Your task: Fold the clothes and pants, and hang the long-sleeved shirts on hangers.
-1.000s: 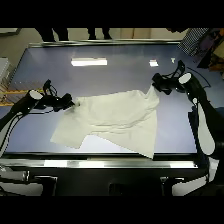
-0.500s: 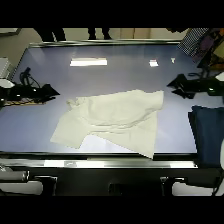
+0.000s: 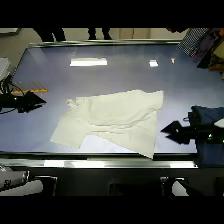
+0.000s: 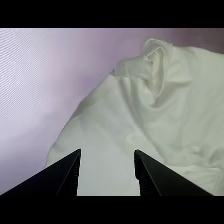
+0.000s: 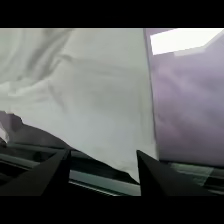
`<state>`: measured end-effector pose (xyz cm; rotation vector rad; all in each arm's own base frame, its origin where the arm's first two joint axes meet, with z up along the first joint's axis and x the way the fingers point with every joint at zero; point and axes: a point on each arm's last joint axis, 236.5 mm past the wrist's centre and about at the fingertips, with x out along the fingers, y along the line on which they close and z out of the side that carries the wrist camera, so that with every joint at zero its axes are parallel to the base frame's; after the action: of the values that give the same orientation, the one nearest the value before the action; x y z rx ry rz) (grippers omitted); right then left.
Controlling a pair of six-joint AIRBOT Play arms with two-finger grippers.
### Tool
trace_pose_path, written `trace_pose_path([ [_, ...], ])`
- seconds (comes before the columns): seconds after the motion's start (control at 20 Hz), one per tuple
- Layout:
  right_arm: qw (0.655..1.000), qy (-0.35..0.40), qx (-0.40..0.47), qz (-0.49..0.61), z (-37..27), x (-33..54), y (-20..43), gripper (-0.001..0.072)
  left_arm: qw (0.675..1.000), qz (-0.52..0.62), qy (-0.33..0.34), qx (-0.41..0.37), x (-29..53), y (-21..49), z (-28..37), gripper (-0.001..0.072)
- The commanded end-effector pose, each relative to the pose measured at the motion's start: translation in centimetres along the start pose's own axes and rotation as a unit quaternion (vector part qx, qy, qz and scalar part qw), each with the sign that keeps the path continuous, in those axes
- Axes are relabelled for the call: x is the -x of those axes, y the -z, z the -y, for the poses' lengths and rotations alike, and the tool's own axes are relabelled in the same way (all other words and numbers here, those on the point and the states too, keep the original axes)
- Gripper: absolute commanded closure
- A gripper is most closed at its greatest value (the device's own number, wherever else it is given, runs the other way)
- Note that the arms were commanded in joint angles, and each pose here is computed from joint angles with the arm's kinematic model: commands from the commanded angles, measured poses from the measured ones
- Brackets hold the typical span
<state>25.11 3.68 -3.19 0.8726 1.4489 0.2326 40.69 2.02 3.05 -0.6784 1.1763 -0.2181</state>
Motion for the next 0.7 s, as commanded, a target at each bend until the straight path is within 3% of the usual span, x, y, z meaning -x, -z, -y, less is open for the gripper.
trace_pose_path([
  [0.0, 0.998, -0.007, -0.027, -0.054, 2.4, -3.5, 5.9, 0.0227, 1.0, -0.009, 0.0, 0.009, -0.1, 0.9, -0.5, 0.0309],
  [0.65, 0.995, 0.015, -0.08, -0.054, 5.1, -5.9, 6.5, 0.0229, 1.0, -0.009, 0.0, 0.009, -0.2, 0.9, -0.5, 0.0309],
])
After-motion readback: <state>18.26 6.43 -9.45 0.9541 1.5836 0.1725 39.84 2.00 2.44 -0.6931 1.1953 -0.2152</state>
